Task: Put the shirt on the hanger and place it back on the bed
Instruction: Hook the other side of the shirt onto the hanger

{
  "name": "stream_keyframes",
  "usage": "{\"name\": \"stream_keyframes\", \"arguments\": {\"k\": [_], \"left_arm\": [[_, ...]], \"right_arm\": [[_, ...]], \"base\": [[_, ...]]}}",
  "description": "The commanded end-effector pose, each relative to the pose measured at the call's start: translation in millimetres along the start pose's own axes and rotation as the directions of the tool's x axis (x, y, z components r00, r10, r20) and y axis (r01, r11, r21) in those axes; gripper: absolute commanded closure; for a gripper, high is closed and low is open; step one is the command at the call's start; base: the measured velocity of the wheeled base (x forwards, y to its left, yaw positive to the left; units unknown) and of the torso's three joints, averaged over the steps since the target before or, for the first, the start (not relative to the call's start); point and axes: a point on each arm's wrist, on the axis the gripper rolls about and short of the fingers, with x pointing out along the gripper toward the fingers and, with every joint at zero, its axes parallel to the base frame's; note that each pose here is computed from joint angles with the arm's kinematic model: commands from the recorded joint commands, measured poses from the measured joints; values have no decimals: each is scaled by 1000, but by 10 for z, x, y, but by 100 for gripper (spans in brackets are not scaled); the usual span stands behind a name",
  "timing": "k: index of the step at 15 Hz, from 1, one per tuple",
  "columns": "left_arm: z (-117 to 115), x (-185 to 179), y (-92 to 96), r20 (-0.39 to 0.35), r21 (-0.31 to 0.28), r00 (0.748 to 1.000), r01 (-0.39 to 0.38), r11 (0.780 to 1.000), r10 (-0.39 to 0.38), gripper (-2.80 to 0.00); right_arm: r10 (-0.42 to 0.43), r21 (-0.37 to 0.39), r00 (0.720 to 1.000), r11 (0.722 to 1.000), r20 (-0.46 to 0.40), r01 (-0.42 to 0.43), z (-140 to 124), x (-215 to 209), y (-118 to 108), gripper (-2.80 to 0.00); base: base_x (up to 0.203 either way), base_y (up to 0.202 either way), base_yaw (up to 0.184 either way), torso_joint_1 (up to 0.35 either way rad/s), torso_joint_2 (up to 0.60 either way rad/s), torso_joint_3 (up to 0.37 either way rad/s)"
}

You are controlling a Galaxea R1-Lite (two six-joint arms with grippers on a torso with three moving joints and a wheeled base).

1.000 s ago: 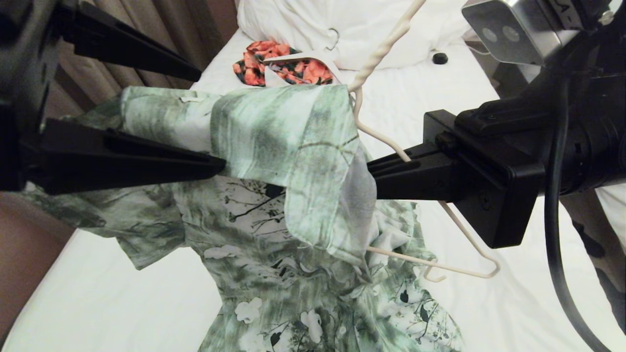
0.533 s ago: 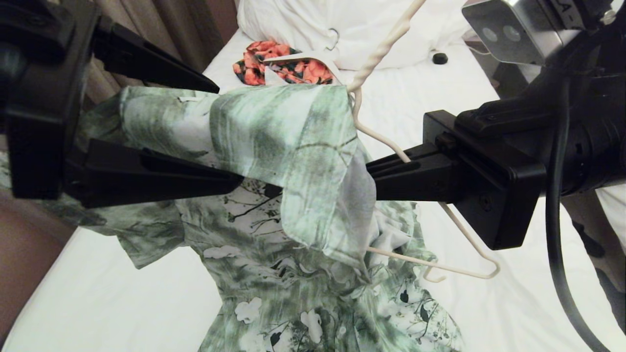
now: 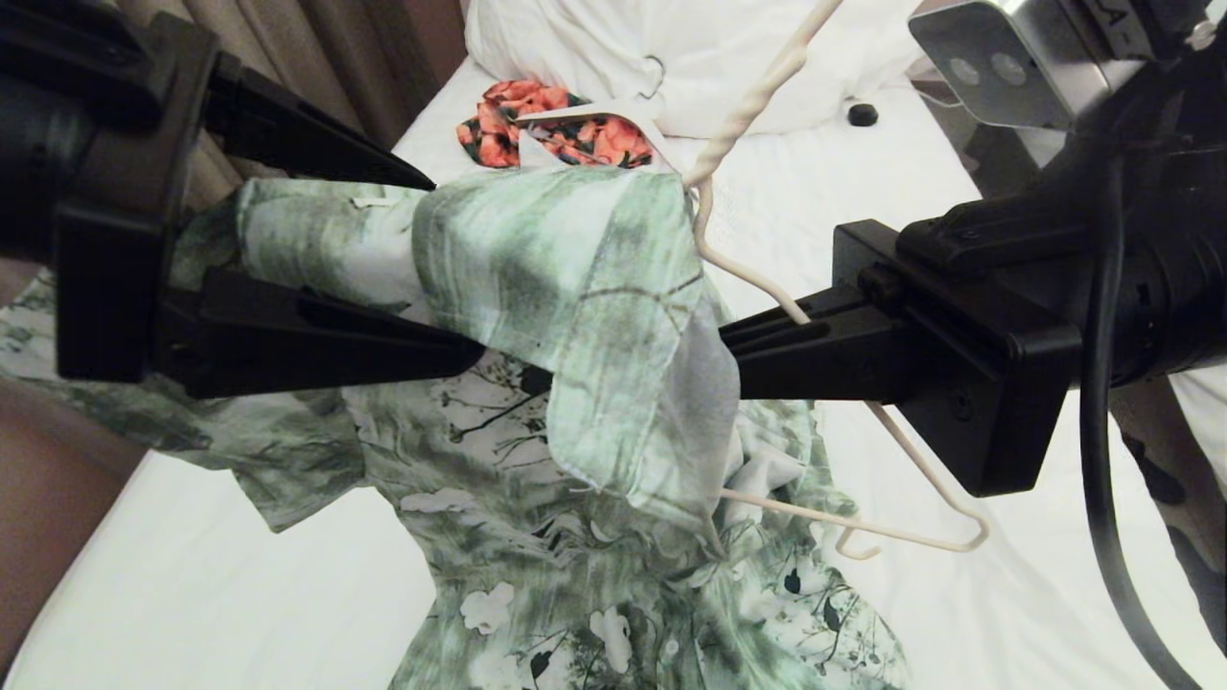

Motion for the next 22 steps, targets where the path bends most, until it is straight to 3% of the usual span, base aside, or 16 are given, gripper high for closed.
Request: {"name": "stream_keyframes", "arguments": {"k": [1, 2, 22], "left_arm": [[-11, -2, -3, -7, 3, 1000, 3, 1000, -3, -280], [-17, 5, -7, -10, 3, 1000, 6, 1000, -5, 0], [-18, -23, -13, -2, -4, 1000, 8, 1000, -8, 0]], "right_arm": [[5, -4, 1000, 1000, 3, -5, 9, -8, 11, 0], [5, -4, 1000, 1000, 3, -5, 12, -12, 15, 0], [2, 4, 1000, 1000, -7, -2, 2, -7, 21, 0]], "base": [[0, 0, 0, 0, 0, 0], [0, 0, 0, 0, 0, 0], [0, 0, 0, 0, 0, 0]]}}
